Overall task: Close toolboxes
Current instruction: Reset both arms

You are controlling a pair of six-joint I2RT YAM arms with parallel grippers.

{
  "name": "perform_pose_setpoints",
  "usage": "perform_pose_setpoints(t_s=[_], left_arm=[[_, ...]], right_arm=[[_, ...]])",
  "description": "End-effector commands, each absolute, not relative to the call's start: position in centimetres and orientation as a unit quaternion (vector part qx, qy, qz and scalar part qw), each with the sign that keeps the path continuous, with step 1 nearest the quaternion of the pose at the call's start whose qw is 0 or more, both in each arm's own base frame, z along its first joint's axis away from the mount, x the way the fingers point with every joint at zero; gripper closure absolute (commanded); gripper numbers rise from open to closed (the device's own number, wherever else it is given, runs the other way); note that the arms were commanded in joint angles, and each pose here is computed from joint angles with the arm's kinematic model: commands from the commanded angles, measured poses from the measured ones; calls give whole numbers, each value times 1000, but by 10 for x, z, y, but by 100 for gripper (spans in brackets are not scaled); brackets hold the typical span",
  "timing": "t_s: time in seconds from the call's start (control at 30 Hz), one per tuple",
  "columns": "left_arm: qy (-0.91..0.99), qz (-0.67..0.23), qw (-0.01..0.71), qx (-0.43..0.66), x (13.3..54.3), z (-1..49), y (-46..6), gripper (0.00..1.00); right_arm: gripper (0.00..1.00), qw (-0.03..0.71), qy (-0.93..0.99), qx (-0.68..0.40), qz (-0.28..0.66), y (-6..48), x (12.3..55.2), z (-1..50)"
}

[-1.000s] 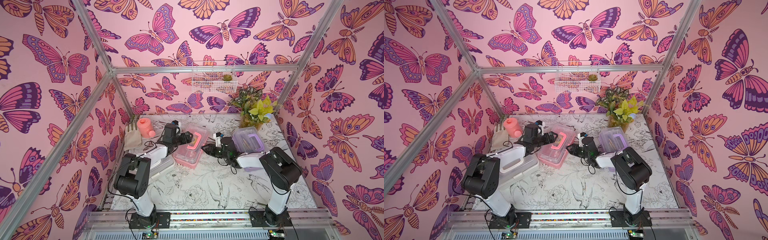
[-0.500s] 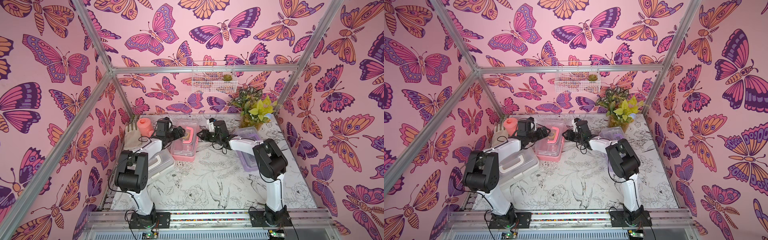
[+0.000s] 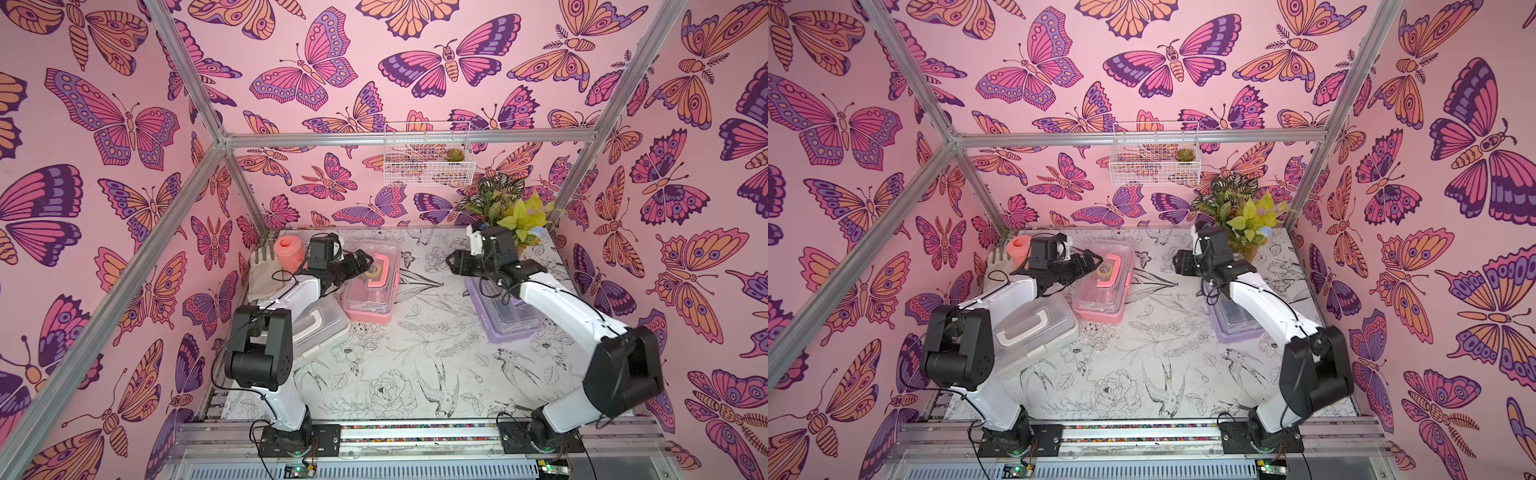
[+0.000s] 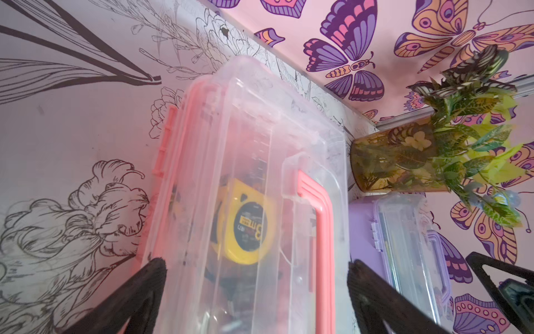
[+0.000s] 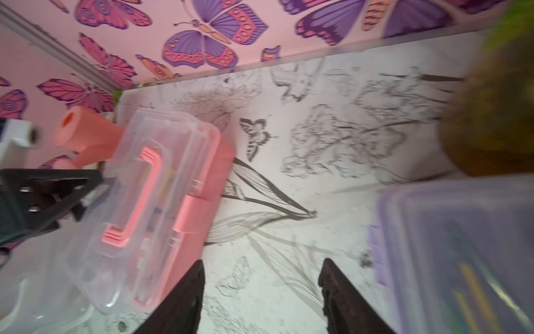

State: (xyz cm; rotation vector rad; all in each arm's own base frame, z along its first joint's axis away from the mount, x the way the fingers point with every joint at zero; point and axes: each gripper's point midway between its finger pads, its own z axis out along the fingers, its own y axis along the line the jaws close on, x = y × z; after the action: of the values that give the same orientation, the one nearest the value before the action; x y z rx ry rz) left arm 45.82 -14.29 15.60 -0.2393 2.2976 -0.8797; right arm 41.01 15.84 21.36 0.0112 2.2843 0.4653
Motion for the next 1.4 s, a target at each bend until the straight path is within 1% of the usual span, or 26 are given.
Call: perform_pose_setpoints(t_s=[0.0, 0.07, 0.17, 0.23, 0.27, 0.33, 0.37, 0.5, 0.6, 0.67, 0.83, 0.97, 1.03, 1.17, 1.37], left_arm=[[872, -320, 364, -67, 446, 189, -139, 1], [871, -303, 382, -62, 442, 203, -133, 1], [871, -267, 408, -62, 431, 217, -118, 1], [874, -238, 418, -71, 421, 217, -106, 1], [874, -225, 424, -79, 415, 216, -99, 1], [874, -202, 432, -95, 403, 212, -87, 1], [873, -191, 437, -102, 397, 210, -82, 1], [869, -137, 458, -124, 377, 206, -57, 0], [866, -91, 472, -136, 367, 200, -38, 0], [863, -63, 481, -140, 361, 196, -28, 0], [852, -7, 507, -135, 351, 186, -8, 0], [848, 28, 513, -130, 349, 180, 3, 0], [847, 40, 516, -125, 350, 177, 6, 0], [843, 56, 522, -116, 353, 171, 15, 0], [836, 24, 544, -66, 361, 156, 6, 0]], right_arm=[[33, 373, 925, 42, 61, 88, 381, 192], [32, 373, 923, 81, 50, 55, 372, 189], [30, 363, 918, 145, 64, 14, 359, 177], [26, 357, 916, 172, 69, -4, 350, 169], [23, 355, 914, 184, 68, -13, 346, 164], [17, 353, 912, 194, 73, -20, 342, 155], [16, 350, 912, 197, 81, -21, 341, 150], [14, 336, 914, 191, 121, -12, 344, 132], [19, 315, 916, 154, 197, 17, 352, 126], [22, 302, 914, 141, 229, 36, 356, 121], [25, 287, 923, 96, 239, 79, 364, 114], [24, 293, 920, 87, 245, 92, 371, 121], [23, 306, 919, 84, 235, 88, 372, 128], [20, 346, 920, 68, 171, 67, 371, 144], [18, 422, 904, 48, 50, 28, 370, 146]])
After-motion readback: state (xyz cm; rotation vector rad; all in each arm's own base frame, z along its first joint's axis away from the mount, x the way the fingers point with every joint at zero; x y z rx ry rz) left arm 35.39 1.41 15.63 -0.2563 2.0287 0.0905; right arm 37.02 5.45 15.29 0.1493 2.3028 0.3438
